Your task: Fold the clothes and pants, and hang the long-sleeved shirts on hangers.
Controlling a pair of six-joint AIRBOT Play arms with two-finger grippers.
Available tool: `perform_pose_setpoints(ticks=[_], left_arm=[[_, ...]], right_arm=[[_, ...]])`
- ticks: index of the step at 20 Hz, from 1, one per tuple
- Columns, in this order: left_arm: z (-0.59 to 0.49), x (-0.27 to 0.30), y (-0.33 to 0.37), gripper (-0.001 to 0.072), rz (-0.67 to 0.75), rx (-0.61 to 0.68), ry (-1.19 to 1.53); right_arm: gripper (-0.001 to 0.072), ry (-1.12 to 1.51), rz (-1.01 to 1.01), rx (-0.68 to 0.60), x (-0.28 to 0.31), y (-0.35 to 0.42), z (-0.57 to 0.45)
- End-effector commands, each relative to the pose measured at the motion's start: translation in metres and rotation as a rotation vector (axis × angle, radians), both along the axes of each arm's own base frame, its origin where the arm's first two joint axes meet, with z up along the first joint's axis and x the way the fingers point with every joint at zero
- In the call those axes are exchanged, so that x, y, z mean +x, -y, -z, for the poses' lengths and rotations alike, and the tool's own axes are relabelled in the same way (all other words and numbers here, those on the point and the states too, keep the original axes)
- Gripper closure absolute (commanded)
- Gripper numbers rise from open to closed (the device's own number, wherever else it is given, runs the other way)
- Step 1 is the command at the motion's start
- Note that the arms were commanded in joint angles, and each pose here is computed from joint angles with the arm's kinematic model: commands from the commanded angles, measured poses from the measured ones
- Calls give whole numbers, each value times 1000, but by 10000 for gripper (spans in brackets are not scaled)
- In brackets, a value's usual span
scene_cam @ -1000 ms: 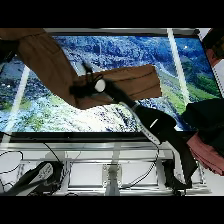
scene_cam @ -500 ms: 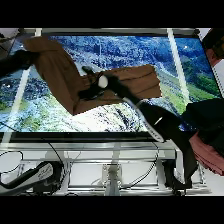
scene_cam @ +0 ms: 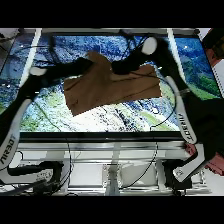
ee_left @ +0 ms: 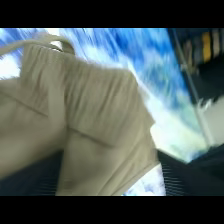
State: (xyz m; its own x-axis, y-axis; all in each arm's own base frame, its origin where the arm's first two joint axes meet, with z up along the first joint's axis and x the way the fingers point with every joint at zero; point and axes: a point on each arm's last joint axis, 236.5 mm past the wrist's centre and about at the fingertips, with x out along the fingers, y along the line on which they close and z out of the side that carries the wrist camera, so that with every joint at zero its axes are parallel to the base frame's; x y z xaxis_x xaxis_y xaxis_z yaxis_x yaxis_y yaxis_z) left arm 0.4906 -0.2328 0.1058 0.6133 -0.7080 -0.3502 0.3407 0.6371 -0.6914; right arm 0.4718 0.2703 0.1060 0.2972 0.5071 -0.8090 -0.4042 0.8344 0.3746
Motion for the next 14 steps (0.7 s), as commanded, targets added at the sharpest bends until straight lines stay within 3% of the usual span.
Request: perform_pose_setpoints(ticks=[1,5,8,11,14], left_arm=[[20,-12,36,19,99,125,80],[3,-3,-52,23,36,360,158],[18,-19,-157,24,-82,450,-35],[60,-54,-221,24,-124,388,-257],[102,-80,-238,12,-177,281,-381]], right_arm=[[700,42,29,-65,4,50,-21],[700,-14,141,-222,13,133,-3],[701,-41,224,-229,19,177,-1],[700,-51,265,-229,22,198,2],[700,-38,264,-228,25,197,1]])
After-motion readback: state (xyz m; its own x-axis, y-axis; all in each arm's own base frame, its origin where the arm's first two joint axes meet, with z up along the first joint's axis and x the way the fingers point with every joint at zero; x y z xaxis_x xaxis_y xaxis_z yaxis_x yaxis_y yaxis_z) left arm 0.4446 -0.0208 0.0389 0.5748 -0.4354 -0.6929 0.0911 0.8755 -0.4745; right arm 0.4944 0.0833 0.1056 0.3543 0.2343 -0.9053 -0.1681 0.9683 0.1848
